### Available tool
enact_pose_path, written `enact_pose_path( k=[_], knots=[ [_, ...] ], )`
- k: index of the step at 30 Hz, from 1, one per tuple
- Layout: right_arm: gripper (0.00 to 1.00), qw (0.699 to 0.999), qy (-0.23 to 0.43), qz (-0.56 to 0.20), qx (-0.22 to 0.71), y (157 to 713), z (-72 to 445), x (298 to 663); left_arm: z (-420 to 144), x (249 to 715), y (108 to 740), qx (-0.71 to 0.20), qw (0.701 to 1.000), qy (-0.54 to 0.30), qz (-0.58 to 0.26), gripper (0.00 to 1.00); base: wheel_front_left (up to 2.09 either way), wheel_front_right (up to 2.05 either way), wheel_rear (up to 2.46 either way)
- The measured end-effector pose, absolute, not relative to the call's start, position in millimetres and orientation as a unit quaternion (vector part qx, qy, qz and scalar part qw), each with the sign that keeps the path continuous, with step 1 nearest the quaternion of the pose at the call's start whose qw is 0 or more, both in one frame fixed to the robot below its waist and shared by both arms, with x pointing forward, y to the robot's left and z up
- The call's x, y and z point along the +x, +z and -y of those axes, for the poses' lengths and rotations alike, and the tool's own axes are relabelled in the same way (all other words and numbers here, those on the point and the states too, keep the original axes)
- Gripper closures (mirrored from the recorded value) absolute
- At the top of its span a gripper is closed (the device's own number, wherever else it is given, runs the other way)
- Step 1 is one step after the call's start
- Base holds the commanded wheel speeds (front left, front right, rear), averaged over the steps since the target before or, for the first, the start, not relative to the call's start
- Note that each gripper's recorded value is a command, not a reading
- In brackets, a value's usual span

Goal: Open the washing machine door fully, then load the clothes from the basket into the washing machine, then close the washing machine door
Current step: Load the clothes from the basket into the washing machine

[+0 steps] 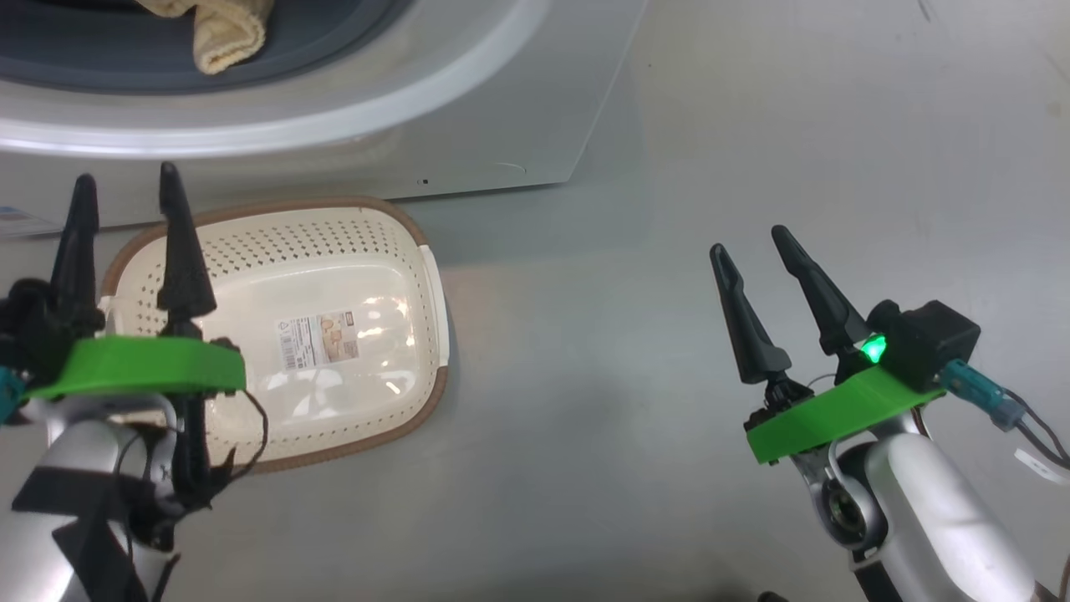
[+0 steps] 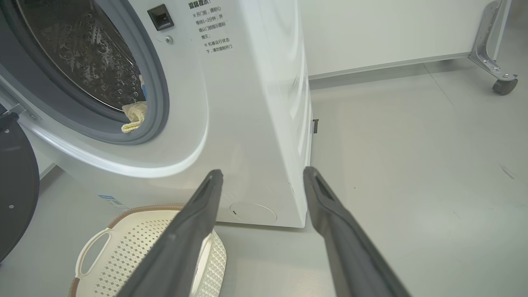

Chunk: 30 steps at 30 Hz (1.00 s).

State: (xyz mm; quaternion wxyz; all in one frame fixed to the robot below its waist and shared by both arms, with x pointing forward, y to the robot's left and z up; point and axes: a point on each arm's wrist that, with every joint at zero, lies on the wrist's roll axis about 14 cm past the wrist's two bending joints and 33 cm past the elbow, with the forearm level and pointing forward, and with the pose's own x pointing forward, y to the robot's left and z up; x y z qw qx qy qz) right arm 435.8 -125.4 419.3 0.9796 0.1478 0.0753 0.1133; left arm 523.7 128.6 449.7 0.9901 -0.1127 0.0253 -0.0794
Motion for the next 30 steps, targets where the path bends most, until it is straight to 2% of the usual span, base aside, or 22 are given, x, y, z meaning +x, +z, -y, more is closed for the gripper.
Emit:
enact_pose_path(
  k=[14,30],
  knots=[
    [0.0,0.98,0.107,-0.082,0.145,413,129,439,-88,603,479,-0.062,0.984,-0.164,-0.013,0.0,0.0,0.0,0.0],
    [0.0,0.981,0.095,-0.089,0.143,408,136,439,-65,652,442,-0.024,0.976,-0.186,-0.107,0.0,0.0,0.0,0.0]
  ],
)
